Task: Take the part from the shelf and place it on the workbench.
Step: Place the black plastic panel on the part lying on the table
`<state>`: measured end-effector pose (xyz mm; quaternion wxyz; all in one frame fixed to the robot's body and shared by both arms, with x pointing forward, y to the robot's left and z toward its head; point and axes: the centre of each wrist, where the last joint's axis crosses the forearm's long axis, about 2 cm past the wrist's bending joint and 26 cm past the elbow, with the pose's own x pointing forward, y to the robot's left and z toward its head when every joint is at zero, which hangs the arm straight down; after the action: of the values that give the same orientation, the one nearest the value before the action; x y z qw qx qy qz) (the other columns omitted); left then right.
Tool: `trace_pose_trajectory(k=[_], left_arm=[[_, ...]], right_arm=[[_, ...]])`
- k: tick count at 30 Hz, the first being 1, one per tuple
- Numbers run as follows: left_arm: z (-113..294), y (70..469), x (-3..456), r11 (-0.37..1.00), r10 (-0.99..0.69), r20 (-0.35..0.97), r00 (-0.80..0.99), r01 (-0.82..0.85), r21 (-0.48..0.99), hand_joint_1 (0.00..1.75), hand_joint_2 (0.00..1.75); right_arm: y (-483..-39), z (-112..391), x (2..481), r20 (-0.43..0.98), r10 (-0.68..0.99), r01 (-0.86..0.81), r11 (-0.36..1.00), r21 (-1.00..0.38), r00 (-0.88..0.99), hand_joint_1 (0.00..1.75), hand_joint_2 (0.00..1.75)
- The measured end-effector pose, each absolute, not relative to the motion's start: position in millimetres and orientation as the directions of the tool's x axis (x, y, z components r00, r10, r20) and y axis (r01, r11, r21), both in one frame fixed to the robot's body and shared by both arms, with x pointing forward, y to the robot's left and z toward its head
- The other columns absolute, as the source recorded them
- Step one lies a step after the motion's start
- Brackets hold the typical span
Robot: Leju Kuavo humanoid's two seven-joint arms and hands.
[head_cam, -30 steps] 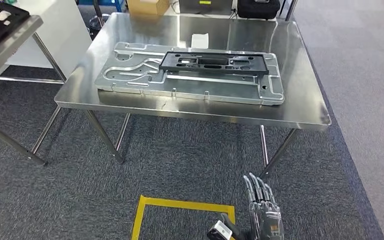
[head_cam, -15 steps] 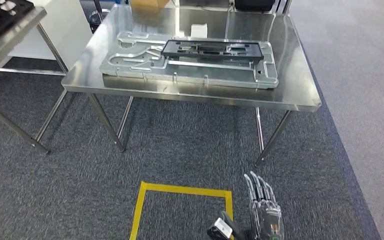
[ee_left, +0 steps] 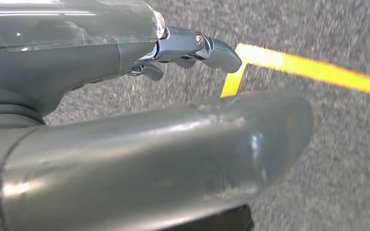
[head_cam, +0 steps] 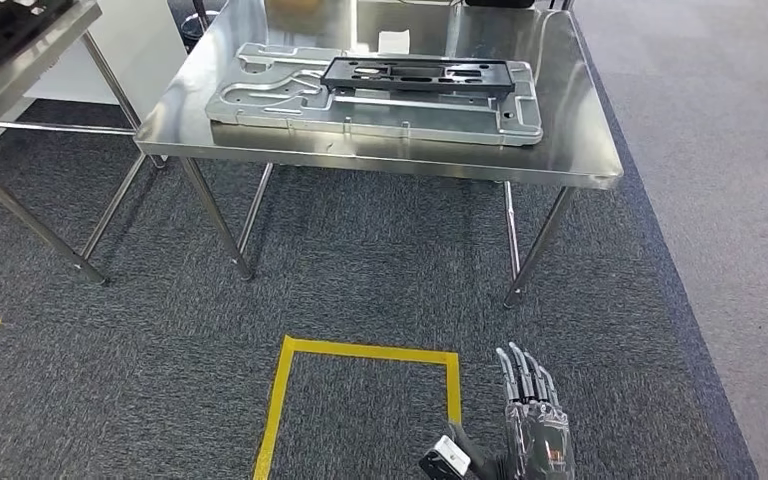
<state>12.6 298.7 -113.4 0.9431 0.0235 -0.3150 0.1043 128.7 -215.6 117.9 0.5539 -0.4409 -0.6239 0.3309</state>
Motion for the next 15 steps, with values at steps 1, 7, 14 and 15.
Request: trace_pose_trajectory(k=[1, 7, 14, 15], left_arm=[[-113.4, 298.8, 12.2, 0.977, 0.182, 0.598, 0.78, -0.211, -0.021, 0.0, 0.0], [-113.5, 299.1, 10.7, 0.977, 0.182, 0.596, 0.782, -0.211, -0.02, 0.0, 0.0], [-113.3, 299.8, 13.0, 0.977, 0.18, 0.601, 0.779, -0.211, -0.018, 0.0, 0.0], [-113.4, 299.6, 12.9, 0.977, 0.18, 0.601, 0.779, -0.211, -0.019, 0.0, 0.0]], right_arm=[[-215.5, 117.8, 128.4, 0.4, 0.917, 0.183, 0.393, -0.901, 0.003, 0.0, 0.0], [-215.1, 117.8, 128.2, 0.401, 0.916, 0.182, 0.394, -0.901, 0.004, 0.0, 0.0], [-214.9, 117.9, 128.3, 0.401, 0.916, 0.182, 0.394, -0.901, 0.003, 0.0, 0.0], [-214.9, 117.9, 128.2, 0.401, 0.916, 0.182, 0.394, -0.901, 0.003, 0.0, 0.0]])
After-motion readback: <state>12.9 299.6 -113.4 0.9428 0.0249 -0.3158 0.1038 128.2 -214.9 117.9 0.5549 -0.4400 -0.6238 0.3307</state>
